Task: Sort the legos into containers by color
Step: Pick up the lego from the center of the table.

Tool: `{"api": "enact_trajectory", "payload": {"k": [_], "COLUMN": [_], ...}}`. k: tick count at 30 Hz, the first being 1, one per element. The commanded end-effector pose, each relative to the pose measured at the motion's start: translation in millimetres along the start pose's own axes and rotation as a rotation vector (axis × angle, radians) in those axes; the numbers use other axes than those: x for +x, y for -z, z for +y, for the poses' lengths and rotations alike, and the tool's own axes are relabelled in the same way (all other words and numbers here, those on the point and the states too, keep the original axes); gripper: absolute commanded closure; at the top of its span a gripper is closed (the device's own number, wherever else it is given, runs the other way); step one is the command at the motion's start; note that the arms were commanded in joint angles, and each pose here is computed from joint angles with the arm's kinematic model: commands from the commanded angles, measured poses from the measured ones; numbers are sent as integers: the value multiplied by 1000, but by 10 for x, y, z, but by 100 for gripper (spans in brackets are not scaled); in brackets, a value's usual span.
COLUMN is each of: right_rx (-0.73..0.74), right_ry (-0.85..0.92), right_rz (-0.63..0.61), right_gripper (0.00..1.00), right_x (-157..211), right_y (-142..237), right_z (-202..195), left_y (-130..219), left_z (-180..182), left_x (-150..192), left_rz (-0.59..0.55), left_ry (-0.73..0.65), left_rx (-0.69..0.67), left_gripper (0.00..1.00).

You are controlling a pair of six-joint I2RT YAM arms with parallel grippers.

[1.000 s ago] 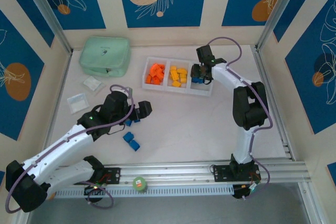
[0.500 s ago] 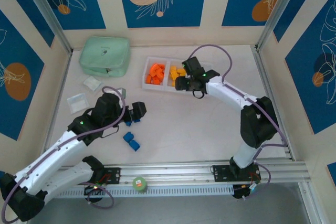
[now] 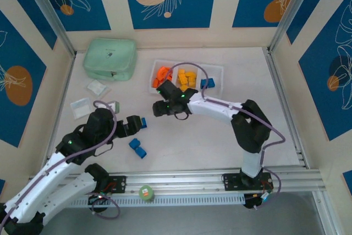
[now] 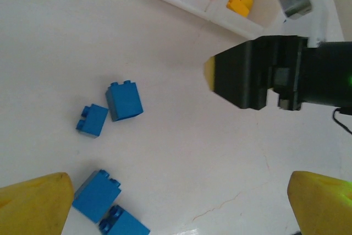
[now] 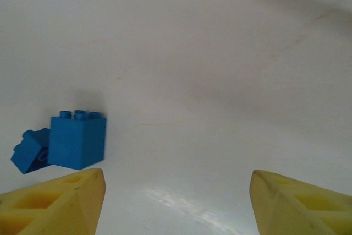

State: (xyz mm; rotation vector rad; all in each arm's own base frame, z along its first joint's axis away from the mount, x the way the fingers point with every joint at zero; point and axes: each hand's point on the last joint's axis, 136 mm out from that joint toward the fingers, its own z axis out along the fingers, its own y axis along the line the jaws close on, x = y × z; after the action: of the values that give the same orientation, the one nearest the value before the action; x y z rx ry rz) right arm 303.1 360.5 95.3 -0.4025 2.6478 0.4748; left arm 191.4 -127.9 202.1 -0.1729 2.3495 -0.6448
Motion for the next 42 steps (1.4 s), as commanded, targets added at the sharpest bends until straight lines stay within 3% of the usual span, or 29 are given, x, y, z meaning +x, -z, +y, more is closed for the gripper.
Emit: {"api": "enact_trajectory", "payload": {"k": [1,12,25,31,42], "right_rx": [-56,-81,-19,71,74], "right_ry": [-13,50,72,133,151], "right_rz": [2,66,124,115,118], "right_gripper": [28,25,27,36,60], "right_x": [-43,81,188,283,279], "right_y": [-90,-519,-773,-721,-762], "right_z": [310,737,664,577,566], "left_y": [87,228,204,186,165], "left_z": [210,327,341,318,291], "left_x": [65,91,103,106,87], "left_rz": [3,-16,-15,-12,-9], "left_ry": [8,19,18,24,19], "left_rx": [-77,-110,-113,-101,-99], "left_gripper": [1,1,1,1,1]}}
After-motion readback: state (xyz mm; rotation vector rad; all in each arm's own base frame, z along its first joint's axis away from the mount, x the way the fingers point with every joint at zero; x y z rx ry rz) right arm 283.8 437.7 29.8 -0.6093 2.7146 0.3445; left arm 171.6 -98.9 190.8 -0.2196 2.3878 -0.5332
